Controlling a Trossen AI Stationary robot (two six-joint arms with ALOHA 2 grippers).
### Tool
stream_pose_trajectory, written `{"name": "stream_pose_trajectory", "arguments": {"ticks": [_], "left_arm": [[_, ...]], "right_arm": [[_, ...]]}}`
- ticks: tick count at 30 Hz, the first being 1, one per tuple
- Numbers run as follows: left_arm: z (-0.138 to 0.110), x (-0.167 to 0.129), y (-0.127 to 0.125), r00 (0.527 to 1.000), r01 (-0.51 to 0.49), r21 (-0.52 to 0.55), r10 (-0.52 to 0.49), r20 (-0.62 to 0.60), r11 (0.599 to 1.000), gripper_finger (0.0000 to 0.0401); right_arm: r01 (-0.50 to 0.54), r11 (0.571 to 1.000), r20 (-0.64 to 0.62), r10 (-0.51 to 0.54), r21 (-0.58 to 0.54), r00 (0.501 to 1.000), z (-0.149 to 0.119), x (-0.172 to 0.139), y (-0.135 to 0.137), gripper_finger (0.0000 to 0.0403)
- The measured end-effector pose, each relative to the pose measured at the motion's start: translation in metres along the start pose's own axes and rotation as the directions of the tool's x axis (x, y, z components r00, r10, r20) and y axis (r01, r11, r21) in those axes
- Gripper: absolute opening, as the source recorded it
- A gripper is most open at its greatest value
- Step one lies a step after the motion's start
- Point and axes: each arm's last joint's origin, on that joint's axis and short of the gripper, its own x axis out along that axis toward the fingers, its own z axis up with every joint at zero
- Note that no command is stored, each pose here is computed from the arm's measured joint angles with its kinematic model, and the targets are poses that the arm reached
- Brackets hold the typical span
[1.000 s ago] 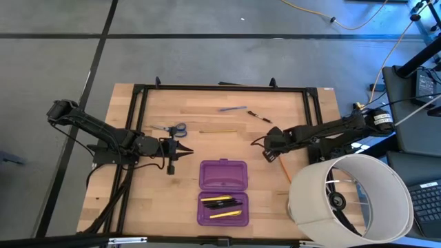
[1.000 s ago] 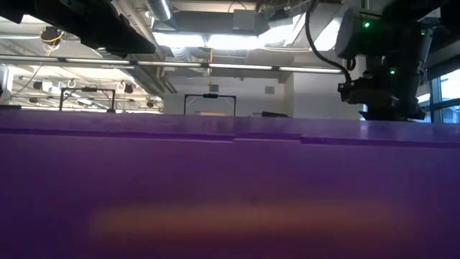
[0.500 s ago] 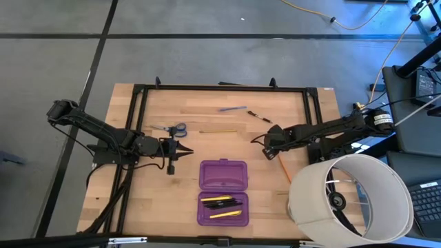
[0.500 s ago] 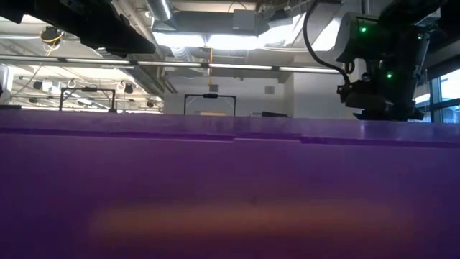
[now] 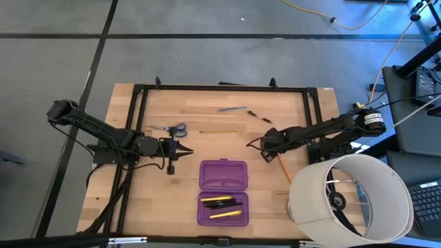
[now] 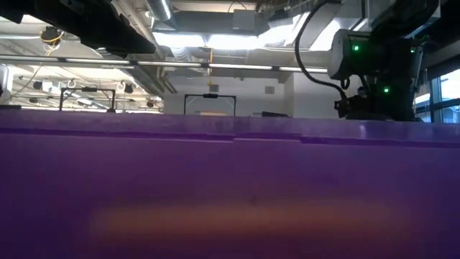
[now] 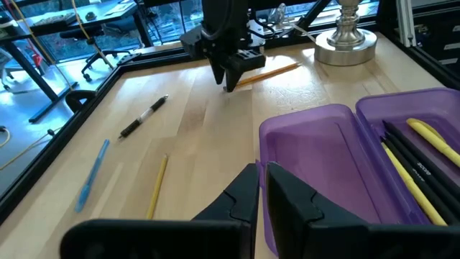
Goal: Pick & place school supplies into a supply box
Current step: Put the orange pencil into the violet supply box
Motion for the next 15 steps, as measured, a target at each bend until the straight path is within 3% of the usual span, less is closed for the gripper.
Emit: {"name": "stream_pose_trajectory", "arguments": {"ticks": [9, 15], "left_arm": [[0.0001, 0.0, 0.0, 1.0, 0.0, 0.0, 0.0, 0.0, 1.0, 0.002], [0.0001, 0.0, 0.0, 1.0, 0.0, 0.0, 0.0, 0.0, 1.0, 0.0022]], "right_arm": [[0.02, 1.0, -0.031, -0.02, -0.006, 0.999, -0.0009, 0.007, 0.0022, 0.0198], [0.002, 1.0, -0.039, -0.003, -0.003, 0.999, -0.0007, 0.0072, 0.0033, 0.0165]]}}
